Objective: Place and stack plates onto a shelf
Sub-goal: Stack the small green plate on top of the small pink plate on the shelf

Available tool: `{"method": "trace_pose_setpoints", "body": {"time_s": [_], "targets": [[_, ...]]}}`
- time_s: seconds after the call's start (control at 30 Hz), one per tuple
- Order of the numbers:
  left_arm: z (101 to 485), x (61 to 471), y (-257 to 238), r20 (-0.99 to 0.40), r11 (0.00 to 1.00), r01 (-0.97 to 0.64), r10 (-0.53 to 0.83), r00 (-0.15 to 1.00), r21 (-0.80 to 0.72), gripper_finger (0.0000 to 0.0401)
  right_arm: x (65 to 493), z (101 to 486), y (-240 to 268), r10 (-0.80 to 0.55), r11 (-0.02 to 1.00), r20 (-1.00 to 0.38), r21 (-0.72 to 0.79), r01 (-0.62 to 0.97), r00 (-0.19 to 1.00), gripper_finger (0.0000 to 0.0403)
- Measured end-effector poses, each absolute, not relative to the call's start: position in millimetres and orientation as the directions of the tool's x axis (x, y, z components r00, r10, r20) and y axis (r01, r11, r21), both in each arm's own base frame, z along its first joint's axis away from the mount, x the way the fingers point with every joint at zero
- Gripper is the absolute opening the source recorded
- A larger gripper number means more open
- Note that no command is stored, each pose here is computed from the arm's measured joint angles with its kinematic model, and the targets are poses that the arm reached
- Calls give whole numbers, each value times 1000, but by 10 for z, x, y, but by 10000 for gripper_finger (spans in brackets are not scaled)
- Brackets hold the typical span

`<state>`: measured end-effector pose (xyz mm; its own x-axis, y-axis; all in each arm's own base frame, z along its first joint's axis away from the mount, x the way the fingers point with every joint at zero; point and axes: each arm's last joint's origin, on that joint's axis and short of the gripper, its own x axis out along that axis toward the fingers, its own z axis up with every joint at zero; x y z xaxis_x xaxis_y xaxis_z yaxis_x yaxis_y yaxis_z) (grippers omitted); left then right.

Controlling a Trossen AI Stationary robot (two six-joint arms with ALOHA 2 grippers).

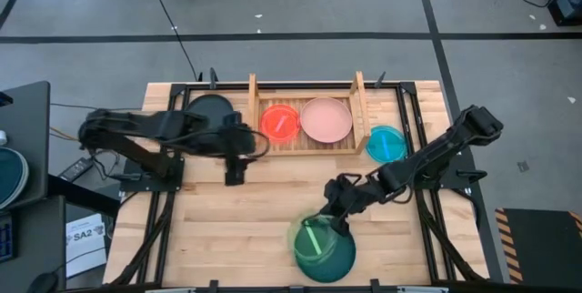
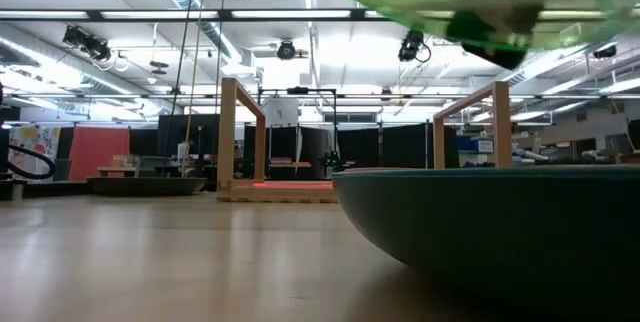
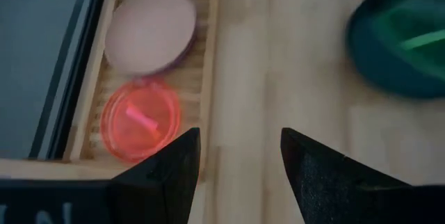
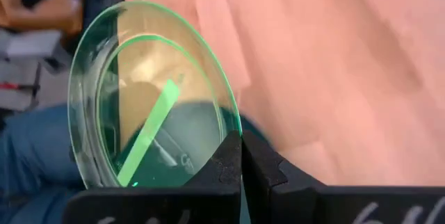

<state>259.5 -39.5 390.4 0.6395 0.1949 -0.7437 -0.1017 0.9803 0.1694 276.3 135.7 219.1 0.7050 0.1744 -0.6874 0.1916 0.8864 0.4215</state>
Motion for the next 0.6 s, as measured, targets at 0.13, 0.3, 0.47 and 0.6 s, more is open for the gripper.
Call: {"method": "trace_pose_setpoints", "body": {"time_s": [0.13, 0.3, 0.47, 0.6], "targets": [[4078, 2336, -552, -693, 988, -74, 150, 705, 139, 206, 2770, 2340, 1219, 157, 880, -643, 435, 189, 750, 5], [4197, 2064, -775, -631, 983, -59, 156, 760, 173, 206, 2787, 2516, 976, 114, 873, -586, 445, 201, 802, 5], [4162, 1897, -1027, -571, 968, -60, 192, 798, 242, 206, 2825, 2672, 643, 45, 875, -521, 432, 218, 852, 5], [3750, 1742, -1113, -532, 951, -125, 264, 805, 284, 206, 2848, 2771, 337, 2, 877, -513, 414, 245, 859, 4]]}}
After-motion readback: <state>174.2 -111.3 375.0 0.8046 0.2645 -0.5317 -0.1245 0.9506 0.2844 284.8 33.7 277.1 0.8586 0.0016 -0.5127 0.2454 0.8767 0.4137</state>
